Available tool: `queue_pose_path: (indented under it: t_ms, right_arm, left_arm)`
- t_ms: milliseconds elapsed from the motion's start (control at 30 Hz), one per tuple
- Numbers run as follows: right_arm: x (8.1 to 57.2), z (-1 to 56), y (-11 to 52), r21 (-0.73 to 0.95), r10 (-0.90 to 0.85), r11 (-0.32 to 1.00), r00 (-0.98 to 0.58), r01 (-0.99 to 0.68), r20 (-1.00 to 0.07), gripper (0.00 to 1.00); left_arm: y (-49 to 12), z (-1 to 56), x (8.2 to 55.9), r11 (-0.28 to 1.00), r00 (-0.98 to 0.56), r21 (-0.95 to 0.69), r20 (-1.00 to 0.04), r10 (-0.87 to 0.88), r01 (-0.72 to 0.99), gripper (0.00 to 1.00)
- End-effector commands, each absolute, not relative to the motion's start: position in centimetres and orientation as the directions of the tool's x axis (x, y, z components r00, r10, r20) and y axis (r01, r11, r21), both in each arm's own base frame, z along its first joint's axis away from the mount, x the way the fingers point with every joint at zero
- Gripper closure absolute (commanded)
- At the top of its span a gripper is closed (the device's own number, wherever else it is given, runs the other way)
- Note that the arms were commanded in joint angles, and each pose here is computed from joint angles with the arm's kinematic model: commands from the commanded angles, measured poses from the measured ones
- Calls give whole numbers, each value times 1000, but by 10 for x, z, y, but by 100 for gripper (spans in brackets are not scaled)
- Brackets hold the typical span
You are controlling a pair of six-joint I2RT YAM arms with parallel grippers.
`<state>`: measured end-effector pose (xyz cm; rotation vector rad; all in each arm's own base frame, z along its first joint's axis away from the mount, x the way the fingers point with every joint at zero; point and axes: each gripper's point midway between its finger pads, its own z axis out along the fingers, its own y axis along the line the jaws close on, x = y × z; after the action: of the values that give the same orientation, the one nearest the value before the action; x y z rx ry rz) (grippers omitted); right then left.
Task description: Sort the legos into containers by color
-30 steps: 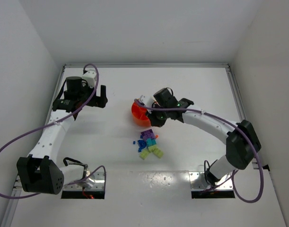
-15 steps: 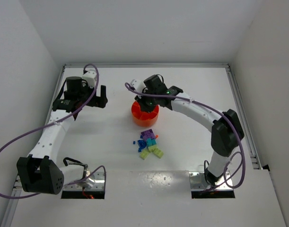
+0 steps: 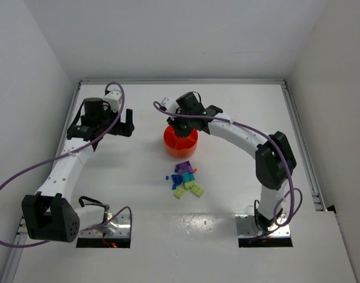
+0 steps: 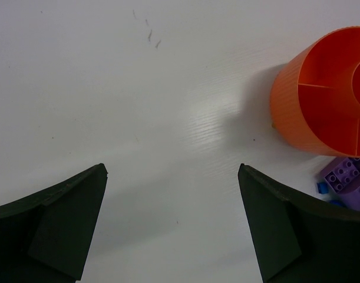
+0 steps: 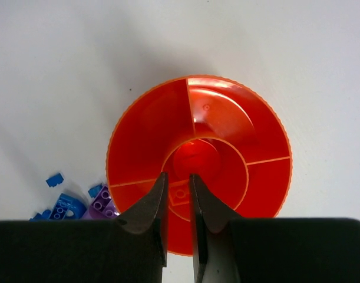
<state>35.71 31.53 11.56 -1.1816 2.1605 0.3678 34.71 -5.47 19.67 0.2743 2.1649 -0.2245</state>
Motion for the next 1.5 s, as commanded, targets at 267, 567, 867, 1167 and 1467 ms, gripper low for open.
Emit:
queue_pose_path:
  t_ms: [267,567,867,1167,1467]
  right_arm:
    - [382,137,314,-113,-616,595,-361,-796,-700,67]
    - [363,168,305,-96,-584,579,-330,-809,-741,68]
    - [253,113,238,29,-728,433,-369,-901,-577,78]
    - [224,39,221,94,-748,471,-454,-877,-485,78]
    - [227,12,227,107,-761,465,-459,-879,-459,75]
  left_arm:
    - [-52,214,351,958,-496,-38,-861,113,284,0]
    - [-52,220,355,958,-488,-35,-866,113,284,0]
    - [-53,224,356,953,-473,-20,-871,131,302,0]
    - [-55,228,357,951,-465,-22,-876,131,309,0]
    - [-53,232,359,953,-457,-16,-880,130,302,0]
